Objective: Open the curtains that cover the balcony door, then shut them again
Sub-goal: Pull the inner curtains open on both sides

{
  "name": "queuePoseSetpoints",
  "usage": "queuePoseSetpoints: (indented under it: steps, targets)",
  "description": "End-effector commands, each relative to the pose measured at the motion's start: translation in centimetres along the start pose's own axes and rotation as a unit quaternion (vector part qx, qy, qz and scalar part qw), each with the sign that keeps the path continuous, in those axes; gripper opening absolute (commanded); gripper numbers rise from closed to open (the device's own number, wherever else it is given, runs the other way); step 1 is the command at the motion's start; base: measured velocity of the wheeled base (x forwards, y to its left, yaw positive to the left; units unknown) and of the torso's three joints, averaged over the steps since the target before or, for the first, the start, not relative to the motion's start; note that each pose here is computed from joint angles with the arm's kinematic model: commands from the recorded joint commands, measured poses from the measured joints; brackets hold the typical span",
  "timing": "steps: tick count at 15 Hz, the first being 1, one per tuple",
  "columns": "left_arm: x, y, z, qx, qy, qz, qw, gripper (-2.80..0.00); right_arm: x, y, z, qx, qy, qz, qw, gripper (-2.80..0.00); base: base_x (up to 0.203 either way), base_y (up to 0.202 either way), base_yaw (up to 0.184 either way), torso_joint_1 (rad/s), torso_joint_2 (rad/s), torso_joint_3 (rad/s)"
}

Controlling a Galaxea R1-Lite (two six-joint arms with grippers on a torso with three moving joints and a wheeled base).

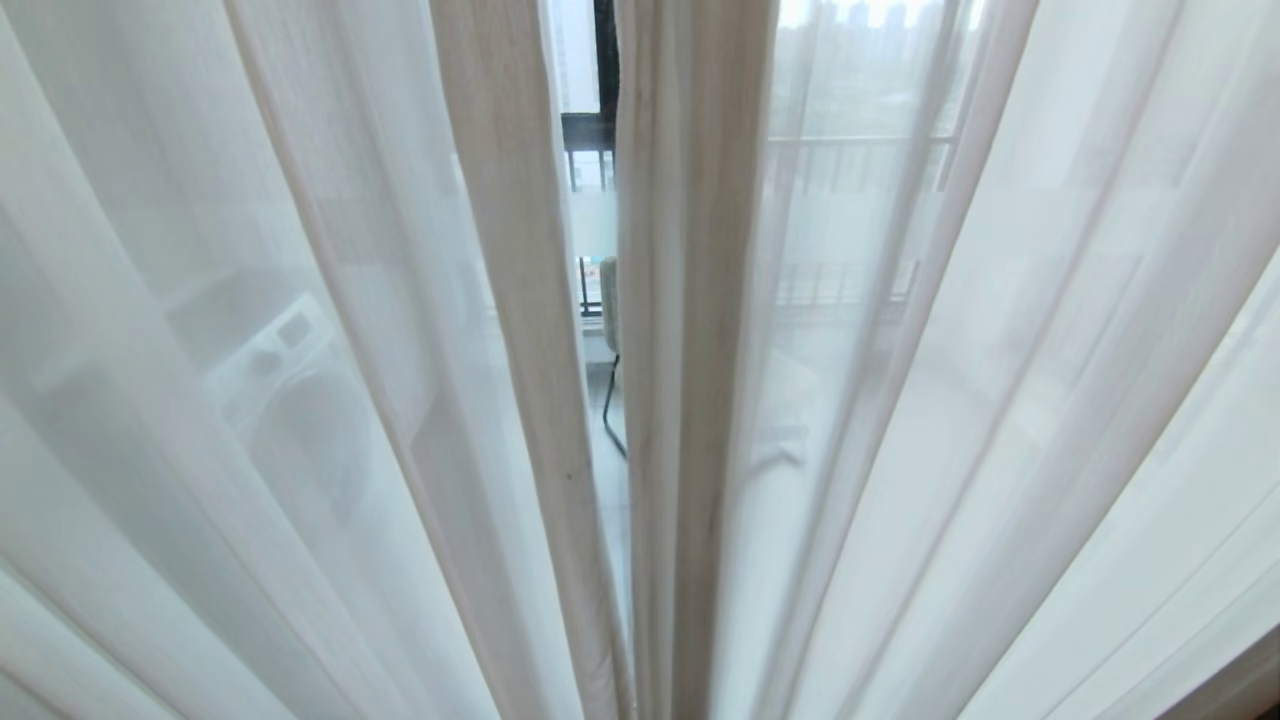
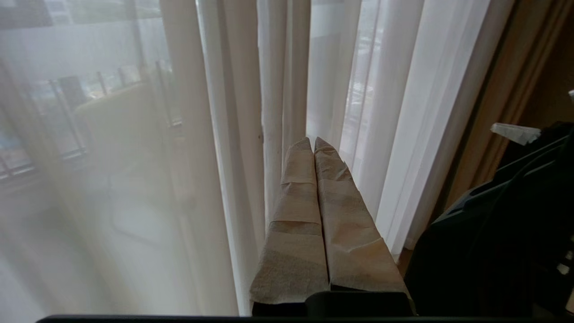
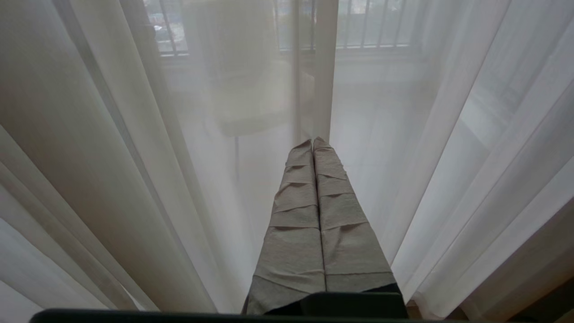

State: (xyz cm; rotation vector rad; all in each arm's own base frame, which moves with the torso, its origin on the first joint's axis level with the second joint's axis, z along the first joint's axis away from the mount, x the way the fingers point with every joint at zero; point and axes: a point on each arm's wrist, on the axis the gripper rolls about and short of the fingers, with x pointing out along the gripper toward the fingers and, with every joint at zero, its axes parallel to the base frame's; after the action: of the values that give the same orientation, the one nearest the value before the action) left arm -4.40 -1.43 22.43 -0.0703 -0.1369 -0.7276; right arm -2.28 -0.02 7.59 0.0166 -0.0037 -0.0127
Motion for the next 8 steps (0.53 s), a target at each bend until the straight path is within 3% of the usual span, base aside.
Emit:
queuePoseSetpoints:
  steps: [1,5,8]
  targets:
    - [2.9,1.8,3.0,-0.031,0.034,-0.052,0.9976,-2.8,0.0,0.0,0.0,0.0,0.0,0.0,1.0,-2.8,0.0,0.0,0.0,0.0,0.0,0.0]
    - [5.8,3.5,6.9,-0.041,0.048,-0.138,0.9883,-2.8,0.0,0.0,0.0,0.0,0.0,0.0,1.0,-2.8,0.0,0.0,0.0,0.0,0.0,0.0]
    - [7.7,4.8,8.6,-0.048,0.056,-0.158,0.9847,-2.8,0.0,0.0,0.0,0.0,0.0,0.0,1.0,-2.8,0.0,0.0,0.0,0.0,0.0,0.0]
